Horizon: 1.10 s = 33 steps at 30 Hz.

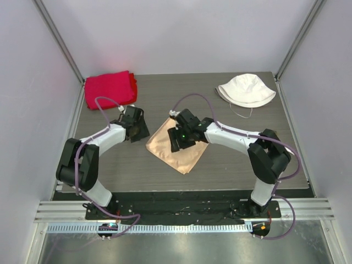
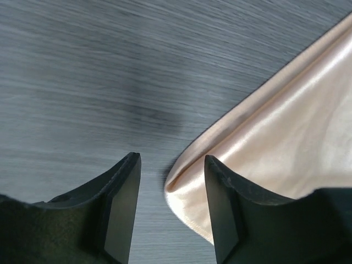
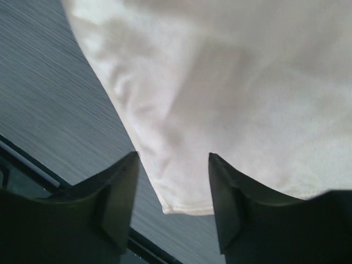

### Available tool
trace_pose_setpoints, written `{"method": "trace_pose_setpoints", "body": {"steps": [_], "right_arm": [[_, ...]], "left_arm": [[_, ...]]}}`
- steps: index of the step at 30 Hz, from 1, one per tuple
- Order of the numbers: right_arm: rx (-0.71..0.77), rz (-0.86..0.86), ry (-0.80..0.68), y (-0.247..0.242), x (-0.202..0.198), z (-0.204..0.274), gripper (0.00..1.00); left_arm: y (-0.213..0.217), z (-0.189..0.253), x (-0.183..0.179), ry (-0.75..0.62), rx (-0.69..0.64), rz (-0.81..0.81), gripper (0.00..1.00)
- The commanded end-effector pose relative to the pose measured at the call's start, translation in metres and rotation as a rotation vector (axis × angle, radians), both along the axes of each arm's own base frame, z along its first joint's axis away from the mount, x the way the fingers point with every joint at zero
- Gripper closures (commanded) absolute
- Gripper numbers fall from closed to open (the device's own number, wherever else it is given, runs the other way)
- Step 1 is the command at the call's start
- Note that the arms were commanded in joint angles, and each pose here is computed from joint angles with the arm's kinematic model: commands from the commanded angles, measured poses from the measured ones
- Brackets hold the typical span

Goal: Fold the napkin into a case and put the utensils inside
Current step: Rotate the upper triangle-folded napkin at the center of the board, then pick up the upper triangle-folded napkin from the center of the board.

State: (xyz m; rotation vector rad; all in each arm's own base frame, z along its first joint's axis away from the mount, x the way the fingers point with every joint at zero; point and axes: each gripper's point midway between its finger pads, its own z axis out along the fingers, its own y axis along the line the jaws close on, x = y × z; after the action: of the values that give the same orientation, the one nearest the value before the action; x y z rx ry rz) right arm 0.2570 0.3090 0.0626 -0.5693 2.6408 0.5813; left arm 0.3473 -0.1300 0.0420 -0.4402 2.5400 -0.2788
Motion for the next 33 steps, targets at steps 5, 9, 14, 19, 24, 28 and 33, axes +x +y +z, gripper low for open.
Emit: {"method": "trace_pose_setpoints", "body": {"steps": [5,9,14,19,24,28,33], "right_arm": [[-0.177,0.198,-0.152,0.054,0.014,0.012,0.27],[-0.241,0.266,-0.169,0.057,0.017,-0.001,0.27],[-0.236,0.347,-0.162,0.061,0.007,-0.011,0.33],[-0.26,0.387,-0.154,0.059,0.0,-0.024,0.36],[-0.293,0.431,-0.153,0.06,-0.012,-0.036,0.39],[-0.298,0.425,-0.159,0.062,-0.013,-0.038,0.41],[-0.336,0.424,-0.136,0.055,-0.018,-0.056,0.44]], "left_arm": [[0.055,0.08,-0.003,-0.186,0.097,0.251,0.41],[0.066,0.106,-0.014,-0.244,0.032,0.302,0.41],[0.076,0.134,-0.021,-0.329,0.006,0.306,0.39],[0.07,0.14,-0.023,-0.333,-0.025,0.272,0.39],[0.065,0.135,-0.023,-0.318,-0.04,0.253,0.39],[0.063,0.135,-0.022,-0.317,-0.05,0.241,0.39],[0.062,0.136,-0.021,-0.317,-0.059,0.235,0.39]]}}
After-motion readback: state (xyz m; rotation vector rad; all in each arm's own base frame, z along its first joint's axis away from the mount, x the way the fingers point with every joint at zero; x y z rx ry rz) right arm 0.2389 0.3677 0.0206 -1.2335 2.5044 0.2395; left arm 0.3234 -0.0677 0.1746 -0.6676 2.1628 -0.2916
